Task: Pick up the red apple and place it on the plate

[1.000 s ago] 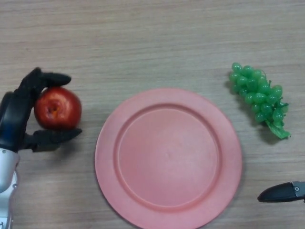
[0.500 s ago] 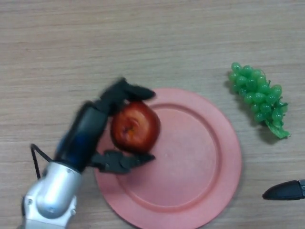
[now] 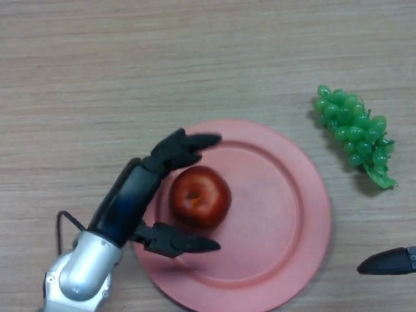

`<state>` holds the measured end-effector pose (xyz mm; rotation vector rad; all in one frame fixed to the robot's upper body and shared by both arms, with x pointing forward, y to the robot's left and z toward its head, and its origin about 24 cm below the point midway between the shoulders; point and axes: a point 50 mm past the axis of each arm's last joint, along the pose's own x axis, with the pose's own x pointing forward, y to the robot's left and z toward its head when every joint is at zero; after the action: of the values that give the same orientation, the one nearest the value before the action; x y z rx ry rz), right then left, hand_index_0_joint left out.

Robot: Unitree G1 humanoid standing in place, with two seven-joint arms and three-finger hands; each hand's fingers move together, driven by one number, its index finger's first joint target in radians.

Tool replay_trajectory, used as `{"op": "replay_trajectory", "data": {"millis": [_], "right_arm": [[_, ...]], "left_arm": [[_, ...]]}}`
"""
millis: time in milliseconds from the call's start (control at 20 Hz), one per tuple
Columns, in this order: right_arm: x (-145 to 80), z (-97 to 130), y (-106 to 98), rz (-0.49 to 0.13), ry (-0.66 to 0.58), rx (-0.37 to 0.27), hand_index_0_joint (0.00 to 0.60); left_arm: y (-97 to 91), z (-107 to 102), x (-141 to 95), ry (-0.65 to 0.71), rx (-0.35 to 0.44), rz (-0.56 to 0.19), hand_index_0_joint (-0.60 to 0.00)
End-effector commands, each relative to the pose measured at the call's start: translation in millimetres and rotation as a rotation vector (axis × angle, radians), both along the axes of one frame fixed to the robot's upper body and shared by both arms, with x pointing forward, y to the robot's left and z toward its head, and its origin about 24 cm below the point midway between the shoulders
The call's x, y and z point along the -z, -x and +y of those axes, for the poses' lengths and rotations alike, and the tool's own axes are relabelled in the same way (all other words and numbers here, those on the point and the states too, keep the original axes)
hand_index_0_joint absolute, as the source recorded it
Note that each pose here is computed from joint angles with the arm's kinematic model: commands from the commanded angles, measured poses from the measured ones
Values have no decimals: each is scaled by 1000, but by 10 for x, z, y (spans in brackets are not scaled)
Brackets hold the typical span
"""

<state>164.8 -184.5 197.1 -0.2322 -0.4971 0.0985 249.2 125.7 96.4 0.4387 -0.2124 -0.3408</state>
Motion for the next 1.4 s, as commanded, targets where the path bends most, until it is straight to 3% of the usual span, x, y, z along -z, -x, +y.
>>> {"op": "replay_trajectory", "data": {"millis": [50,100,300,400,600,850,1400], "right_arm": [[-183,10,131,-151,20,4,0],[-187,13,133,-152,21,4,0],[-202,35,103,-147,38,-3,0],[-227,37,80,-147,40,-14,0],[-222,35,11,-156,32,-19,0],[-264,42,-84,-163,13,0,0],[-230,98,-237,-152,6,-54,0]], "left_arm": [[34,110,-427,62,14,-187,0],[70,148,-548,104,16,-188,0],[267,398,-1081,226,22,-317,0],[325,568,-1173,271,5,-348,0],[364,863,-1132,347,-80,-347,0],[386,986,-1059,309,-131,-354,0],[438,919,-1219,262,-106,-384,0]]}}
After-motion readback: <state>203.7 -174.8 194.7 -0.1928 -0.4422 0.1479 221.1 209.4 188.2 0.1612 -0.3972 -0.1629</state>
